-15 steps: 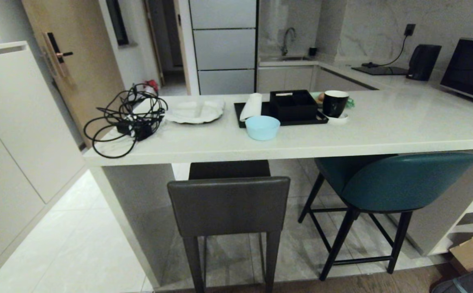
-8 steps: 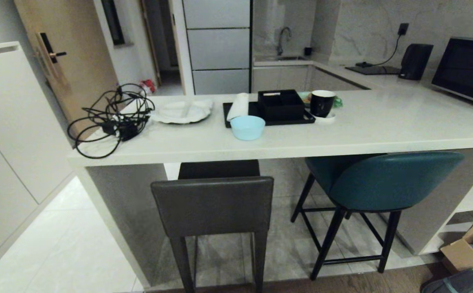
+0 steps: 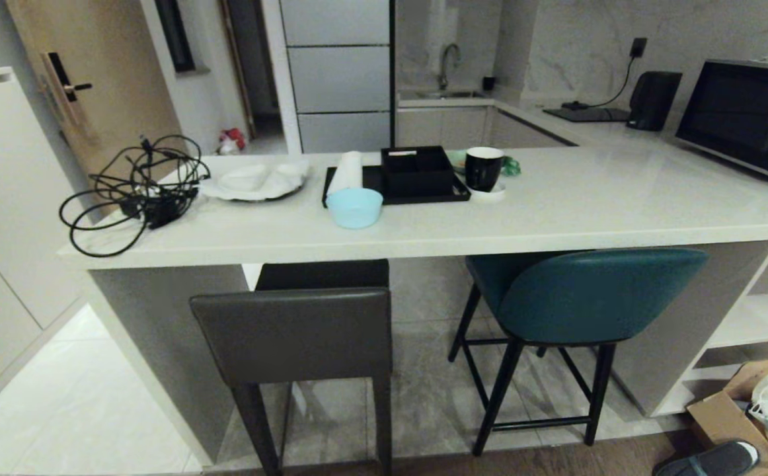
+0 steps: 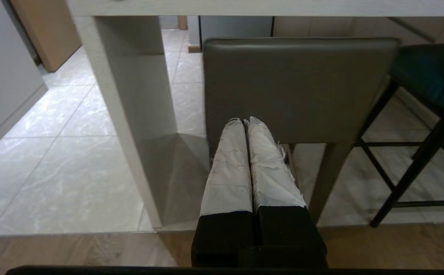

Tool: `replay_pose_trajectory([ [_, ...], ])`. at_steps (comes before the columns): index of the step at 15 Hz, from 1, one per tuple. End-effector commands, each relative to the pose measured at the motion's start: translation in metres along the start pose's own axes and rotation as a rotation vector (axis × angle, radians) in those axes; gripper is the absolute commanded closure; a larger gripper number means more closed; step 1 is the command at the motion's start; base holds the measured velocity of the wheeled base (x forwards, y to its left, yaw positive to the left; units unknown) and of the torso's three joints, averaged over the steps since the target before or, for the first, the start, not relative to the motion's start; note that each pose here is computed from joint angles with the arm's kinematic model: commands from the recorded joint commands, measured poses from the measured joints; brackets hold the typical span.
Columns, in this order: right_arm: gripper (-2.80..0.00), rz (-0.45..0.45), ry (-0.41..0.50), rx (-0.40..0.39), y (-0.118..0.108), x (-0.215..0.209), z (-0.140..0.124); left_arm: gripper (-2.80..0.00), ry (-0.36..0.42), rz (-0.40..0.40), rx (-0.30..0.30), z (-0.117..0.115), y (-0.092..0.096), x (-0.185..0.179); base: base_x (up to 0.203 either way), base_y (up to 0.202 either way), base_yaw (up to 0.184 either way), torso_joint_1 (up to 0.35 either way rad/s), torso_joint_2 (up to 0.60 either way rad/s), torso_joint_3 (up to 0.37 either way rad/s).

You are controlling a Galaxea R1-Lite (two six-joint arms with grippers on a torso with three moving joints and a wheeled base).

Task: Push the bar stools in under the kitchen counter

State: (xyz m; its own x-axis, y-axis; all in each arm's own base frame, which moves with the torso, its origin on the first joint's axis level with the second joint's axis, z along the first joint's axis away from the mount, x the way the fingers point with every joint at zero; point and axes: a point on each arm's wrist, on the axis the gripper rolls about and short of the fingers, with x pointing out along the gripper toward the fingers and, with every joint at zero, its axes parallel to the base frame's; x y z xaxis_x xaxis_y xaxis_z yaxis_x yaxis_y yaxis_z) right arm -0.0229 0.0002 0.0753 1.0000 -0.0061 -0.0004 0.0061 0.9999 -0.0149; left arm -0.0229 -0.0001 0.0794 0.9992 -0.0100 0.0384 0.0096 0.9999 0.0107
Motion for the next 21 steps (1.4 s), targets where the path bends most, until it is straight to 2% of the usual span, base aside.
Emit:
replay_pose_trajectory([
  [1,0.00,0.000,0.001,0.000,0.0000,0.0001,0.0000,0.00,0.018,-0.001,-0.001,-0.0051,0.0000,0.0012,0.000,-0.190,0.000,0.007,0.00,0.002],
  [9,0.00,-0.002,0.001,0.007,0.0000,0.0001,0.0000,0.00,0.017,-0.001,-0.001,-0.0047,0.0000,0.0012,0.000,-0.170,0.000,0.004,0.00,0.004],
  [21,0.00,0.000,0.001,0.009,-0.0001,0.0001,0.0000,0.00,0.012,0.002,-0.014,-0.0045,0.0000,0.0013,0.000,0.000,0.000,0.000,0.00,0.000],
])
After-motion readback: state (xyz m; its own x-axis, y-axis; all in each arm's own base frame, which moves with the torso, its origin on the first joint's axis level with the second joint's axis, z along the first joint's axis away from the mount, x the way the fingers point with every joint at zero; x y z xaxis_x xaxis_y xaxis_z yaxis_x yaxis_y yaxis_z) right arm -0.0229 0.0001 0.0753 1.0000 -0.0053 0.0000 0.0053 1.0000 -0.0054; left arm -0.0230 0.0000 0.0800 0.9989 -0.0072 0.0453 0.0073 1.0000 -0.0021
